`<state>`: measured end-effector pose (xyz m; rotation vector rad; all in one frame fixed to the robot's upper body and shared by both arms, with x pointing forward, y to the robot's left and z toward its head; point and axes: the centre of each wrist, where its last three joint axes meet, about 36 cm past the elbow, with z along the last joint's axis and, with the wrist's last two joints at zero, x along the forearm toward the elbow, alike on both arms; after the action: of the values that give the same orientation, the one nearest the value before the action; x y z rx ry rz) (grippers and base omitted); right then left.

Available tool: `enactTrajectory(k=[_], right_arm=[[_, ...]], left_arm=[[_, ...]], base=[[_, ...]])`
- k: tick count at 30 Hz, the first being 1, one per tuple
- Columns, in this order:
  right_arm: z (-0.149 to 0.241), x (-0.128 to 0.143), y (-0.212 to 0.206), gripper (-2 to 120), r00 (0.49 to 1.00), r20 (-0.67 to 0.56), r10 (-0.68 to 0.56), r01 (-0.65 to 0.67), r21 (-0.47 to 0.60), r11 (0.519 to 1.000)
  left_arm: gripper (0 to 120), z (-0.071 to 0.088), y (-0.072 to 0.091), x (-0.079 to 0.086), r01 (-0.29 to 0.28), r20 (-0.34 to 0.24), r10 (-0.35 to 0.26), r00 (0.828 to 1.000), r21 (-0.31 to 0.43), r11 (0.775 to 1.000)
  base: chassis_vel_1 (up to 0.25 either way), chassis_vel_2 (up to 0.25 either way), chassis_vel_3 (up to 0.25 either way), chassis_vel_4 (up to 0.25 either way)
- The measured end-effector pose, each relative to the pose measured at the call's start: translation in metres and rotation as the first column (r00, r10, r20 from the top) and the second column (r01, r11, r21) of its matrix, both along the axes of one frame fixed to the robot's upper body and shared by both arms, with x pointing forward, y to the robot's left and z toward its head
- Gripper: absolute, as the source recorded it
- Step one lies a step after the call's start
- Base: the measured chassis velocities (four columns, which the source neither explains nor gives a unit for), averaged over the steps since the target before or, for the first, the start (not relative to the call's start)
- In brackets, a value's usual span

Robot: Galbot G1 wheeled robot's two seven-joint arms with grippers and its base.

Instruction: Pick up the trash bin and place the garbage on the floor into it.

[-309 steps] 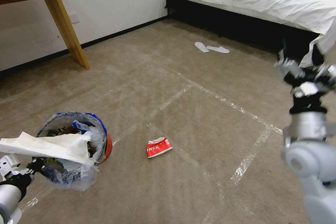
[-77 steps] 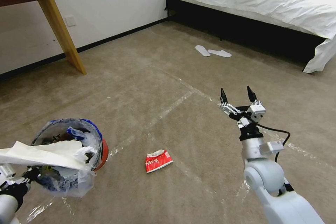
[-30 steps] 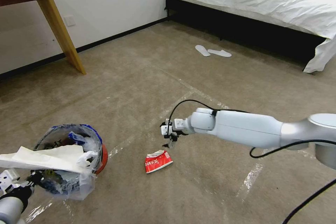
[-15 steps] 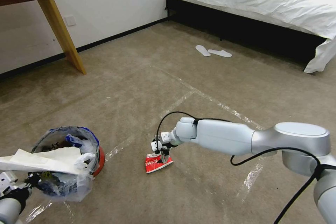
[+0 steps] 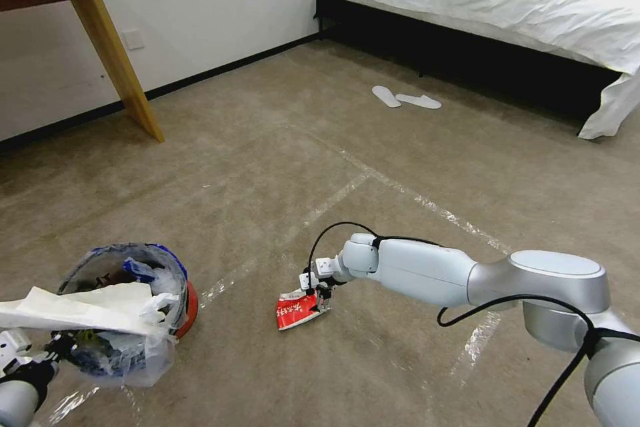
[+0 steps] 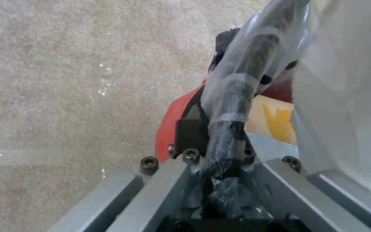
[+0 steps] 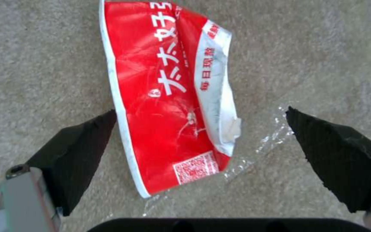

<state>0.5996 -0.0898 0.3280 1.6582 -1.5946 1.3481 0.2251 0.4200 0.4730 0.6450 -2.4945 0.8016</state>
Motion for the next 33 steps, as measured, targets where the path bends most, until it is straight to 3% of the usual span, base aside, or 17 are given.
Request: enactTrajectory(k=[7, 11, 18, 33], right_arm=[[-0.015, 0.001, 0.000, 100, 1.000, 0.003, -0.003, 0.003, 0.009, 1.000], [-0.021, 0.003, 0.001, 87, 1.000, 0.003, -0.003, 0.003, 0.013, 1.000], [-0.031, 0.004, -0.001, 83, 1.000, -0.004, -0.011, 0.011, 0.008, 1.000], [-0.044, 0.007, -0.004, 36, 1.000, 0.012, -0.026, 0.026, 0.033, 0.999]], left_arm=[[0, 0.001, 0.001, -0.002, -0.004, -0.003, 0.004, 1.000, 0.007, 1.000], [0, 0.002, 0.002, -0.002, -0.007, -0.001, 0.007, 1.000, 0.009, 1.000], [0, 0.005, 0.002, -0.003, -0.006, 0.004, 0.006, 1.000, 0.013, 1.000], [0, 0.007, -0.002, -0.005, -0.003, 0.008, 0.003, 1.000, 0.015, 1.000]], base=[[0.000, 0.000, 0.000, 0.000], [0.000, 0.000, 0.000, 0.000], [0.000, 0.000, 0.000, 0.000], [0.000, 0.000, 0.000, 0.000]])
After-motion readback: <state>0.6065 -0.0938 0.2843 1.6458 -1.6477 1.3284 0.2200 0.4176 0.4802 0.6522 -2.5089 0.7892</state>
